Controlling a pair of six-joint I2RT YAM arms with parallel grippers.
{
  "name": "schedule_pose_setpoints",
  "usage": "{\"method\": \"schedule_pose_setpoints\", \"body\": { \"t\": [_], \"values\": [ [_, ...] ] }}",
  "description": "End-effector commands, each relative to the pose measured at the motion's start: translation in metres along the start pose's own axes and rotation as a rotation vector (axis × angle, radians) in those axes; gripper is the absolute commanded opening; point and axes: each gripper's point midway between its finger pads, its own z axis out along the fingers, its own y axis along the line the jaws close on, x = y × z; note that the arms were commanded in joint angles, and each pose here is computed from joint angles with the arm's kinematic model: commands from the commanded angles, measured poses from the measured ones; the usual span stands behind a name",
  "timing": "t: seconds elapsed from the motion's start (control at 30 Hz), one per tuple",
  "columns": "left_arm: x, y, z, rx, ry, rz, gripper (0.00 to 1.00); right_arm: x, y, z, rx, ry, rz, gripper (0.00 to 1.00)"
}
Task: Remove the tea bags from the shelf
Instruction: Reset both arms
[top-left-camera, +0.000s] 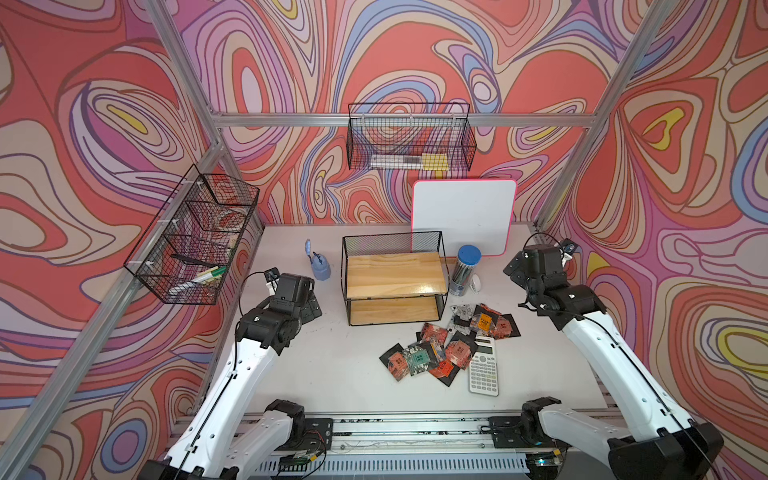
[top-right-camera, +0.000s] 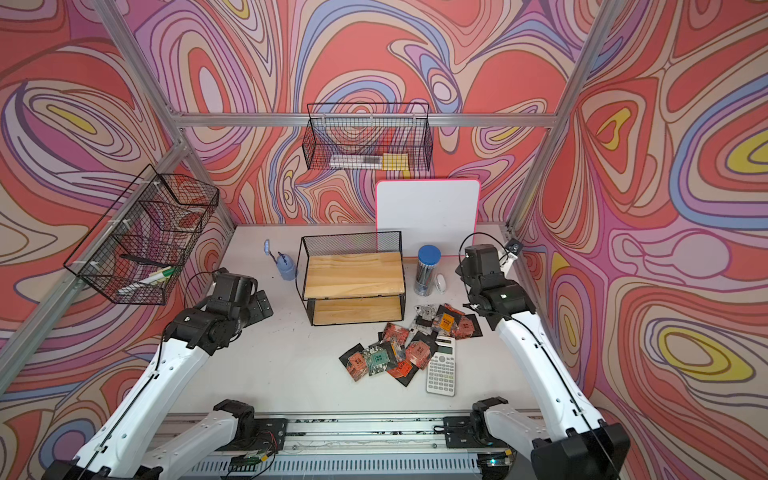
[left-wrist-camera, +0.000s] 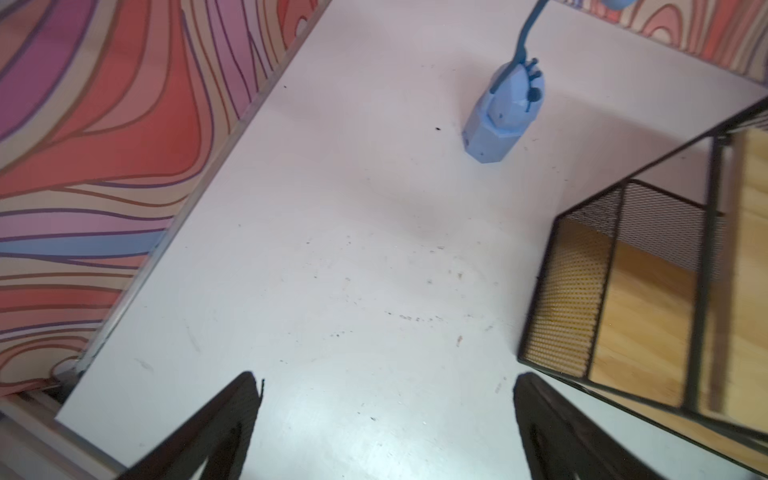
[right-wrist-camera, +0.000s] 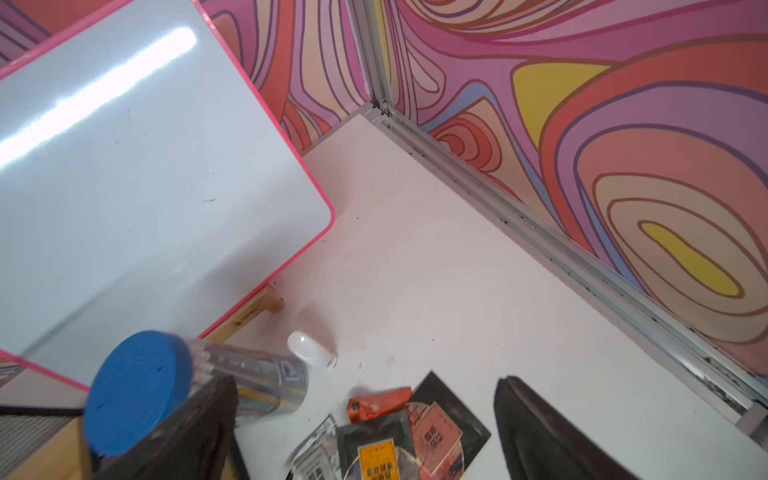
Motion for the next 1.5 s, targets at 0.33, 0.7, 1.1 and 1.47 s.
{"method": "schedule_pose_setpoints", "body": {
  "t": [0.33, 0.7, 1.1, 1.47],
  "values": [
    [-0.016, -0.046, 0.135, 0.108, -0.183, 0.214, 0.99, 0.080, 0.023, 0.105, -0.209, -0.123, -0.301, 0.98],
    [-0.044, -0.060, 0.153, 0.164, -0.428, 0.215, 0.99, 0.083, 0.048, 0.120, -0.360, -0.243, -0.400, 0.98],
    [-0.017, -0.052, 0.154, 0.198, -0.470, 0.188, 0.99, 0.084, 0.020, 0.134, -0.292, -0.321, -0.300, 0.98],
    [-0.019, -0.051, 0.152, 0.203, -0.492, 0.179, 0.99, 0.088, 0.026, 0.138, -0.292, -0.295, -0.332, 0.98]
  ]
}}
